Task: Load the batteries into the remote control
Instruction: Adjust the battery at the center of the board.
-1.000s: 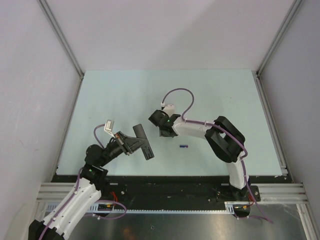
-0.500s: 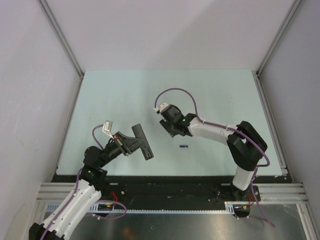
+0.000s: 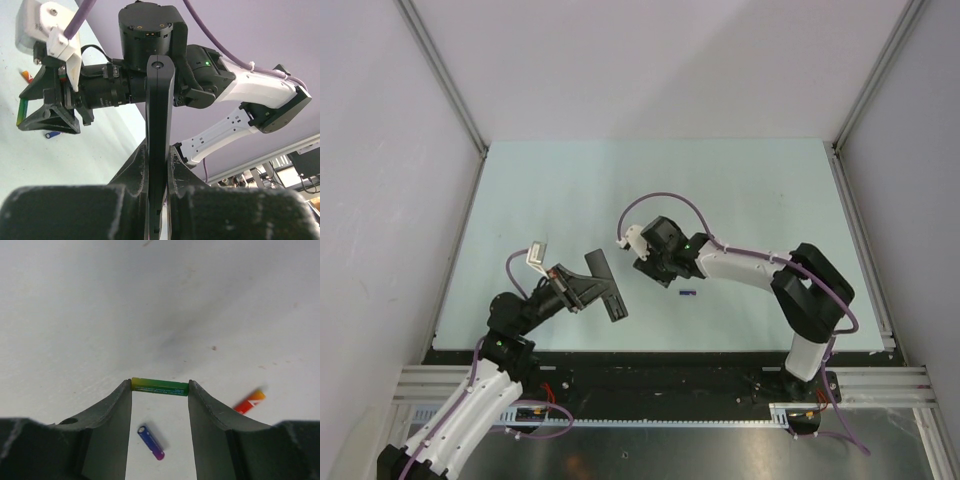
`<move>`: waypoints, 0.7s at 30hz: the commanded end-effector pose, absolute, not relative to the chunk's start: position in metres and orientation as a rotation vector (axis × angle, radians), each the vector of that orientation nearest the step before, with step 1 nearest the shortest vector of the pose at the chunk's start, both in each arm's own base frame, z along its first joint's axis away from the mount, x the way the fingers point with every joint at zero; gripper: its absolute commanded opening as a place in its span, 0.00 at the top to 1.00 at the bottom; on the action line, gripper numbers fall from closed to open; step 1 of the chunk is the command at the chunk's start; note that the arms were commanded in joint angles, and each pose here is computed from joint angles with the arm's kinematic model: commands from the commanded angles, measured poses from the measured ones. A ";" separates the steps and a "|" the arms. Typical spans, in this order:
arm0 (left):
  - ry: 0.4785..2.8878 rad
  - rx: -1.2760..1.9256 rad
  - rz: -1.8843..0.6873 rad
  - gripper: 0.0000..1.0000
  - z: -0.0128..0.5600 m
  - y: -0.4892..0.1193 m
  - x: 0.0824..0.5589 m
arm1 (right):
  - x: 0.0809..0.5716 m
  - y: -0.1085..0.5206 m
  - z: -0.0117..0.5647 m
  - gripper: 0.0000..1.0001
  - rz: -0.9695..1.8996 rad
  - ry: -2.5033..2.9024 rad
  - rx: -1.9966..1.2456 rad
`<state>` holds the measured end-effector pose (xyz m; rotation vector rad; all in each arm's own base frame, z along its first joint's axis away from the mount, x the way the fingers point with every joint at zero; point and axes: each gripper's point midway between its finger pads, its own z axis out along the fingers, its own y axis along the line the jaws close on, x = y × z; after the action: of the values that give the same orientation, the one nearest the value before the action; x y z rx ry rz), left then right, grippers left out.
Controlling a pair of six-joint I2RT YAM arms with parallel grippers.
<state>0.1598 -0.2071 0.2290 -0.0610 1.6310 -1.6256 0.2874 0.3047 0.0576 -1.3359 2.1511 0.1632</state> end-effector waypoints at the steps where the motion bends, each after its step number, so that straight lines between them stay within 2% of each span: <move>1: 1.618 -0.034 -1.620 1.00 0.228 -0.209 0.157 | 0.274 0.320 0.042 0.74 0.291 2.140 -1.424; 11: 1.627 -0.036 -1.616 1.00 0.227 -0.209 0.158 | 0.270 0.317 0.023 0.68 0.288 2.192 -1.437; 13: 1.626 -0.035 -1.613 1.00 0.227 -0.209 0.159 | 0.272 0.315 0.023 0.62 0.273 2.196 -1.428; 14: 1.629 -0.038 -1.614 1.00 0.226 -0.209 0.159 | 0.273 0.315 0.023 0.56 0.267 2.197 -1.423; 21: 1.624 -0.035 -1.609 1.00 0.227 -0.209 0.159 | 0.276 0.312 0.028 0.45 0.226 2.196 -1.401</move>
<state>0.1595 -0.2082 0.2233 -0.0679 1.6521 -1.6234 0.2703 0.3118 0.0239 -1.4252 2.2106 0.2567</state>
